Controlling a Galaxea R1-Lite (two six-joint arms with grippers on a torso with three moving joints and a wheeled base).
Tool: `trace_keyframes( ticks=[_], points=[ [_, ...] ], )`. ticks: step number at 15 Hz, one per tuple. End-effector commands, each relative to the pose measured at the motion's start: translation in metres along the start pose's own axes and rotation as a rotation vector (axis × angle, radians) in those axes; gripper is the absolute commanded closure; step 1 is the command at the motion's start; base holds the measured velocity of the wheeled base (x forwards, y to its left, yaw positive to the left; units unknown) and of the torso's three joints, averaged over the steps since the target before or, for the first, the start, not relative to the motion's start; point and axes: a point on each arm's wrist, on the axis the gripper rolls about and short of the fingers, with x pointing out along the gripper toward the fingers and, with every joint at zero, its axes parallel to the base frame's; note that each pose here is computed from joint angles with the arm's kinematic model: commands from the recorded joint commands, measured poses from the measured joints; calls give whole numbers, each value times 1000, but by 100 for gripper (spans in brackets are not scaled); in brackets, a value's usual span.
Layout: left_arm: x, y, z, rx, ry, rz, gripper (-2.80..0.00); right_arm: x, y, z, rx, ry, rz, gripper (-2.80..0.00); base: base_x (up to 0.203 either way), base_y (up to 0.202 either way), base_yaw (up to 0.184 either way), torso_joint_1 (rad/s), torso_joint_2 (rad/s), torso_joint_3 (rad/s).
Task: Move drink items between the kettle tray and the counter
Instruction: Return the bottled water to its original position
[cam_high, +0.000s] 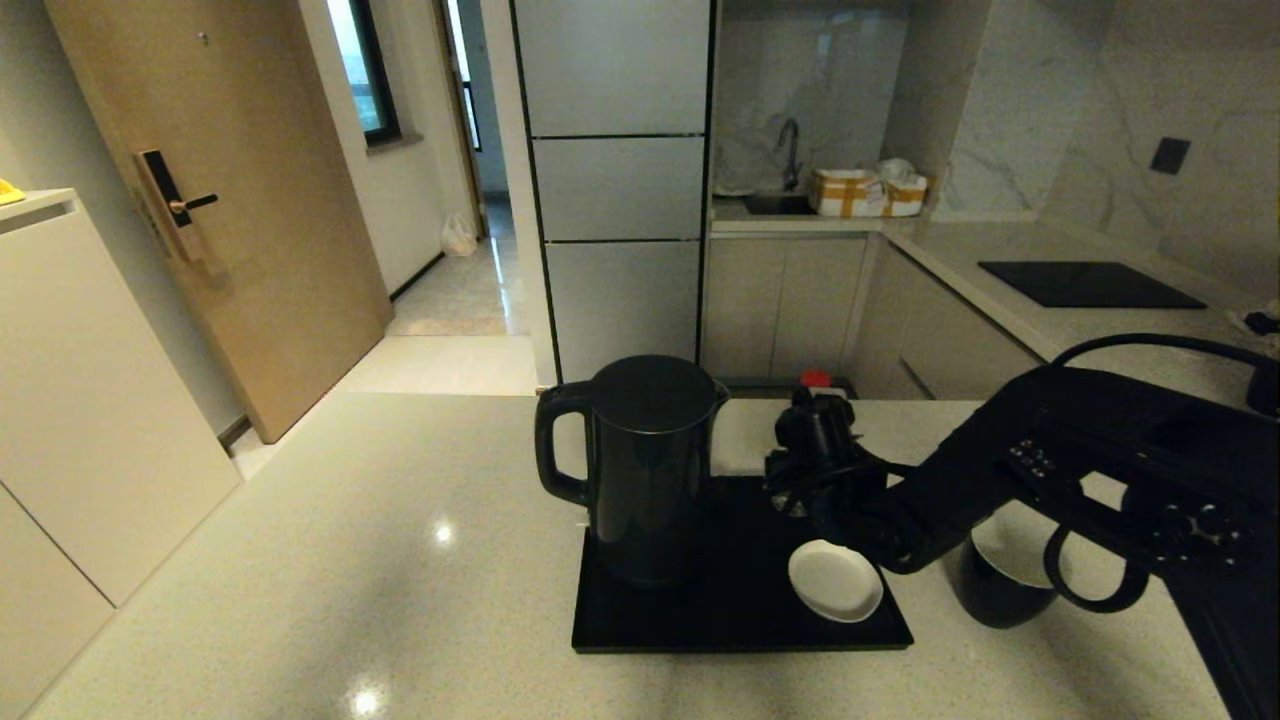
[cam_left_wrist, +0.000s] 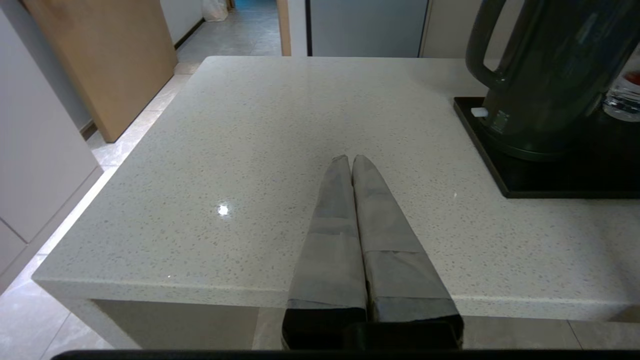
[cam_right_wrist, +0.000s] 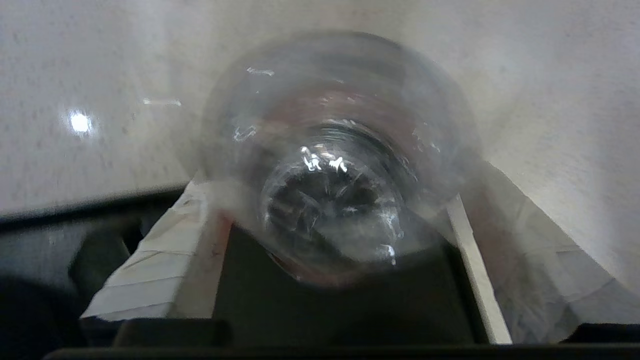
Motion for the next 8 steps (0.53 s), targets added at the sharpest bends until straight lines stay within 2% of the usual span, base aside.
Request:
trace_keyframes(
  ticks=[1,3,7,8],
  points=[
    [0,0,0,-1,0,1,0,-32,-14,19,15,-13,46,-280,0,0,0,0,0,0],
    [0,0,0,-1,0,1,0,-44,-19,19,7,4,73,-280,0,0,0,0,0,0],
    [0,0,0,-1,0,1,0,-83,-38,44,38,-46,90,-280,0,0,0,0,0,0],
    [0,0,0,0,0,0,0,-92,-43,48,41,-51,90,0,0,0,0,0,0,0]
  ],
)
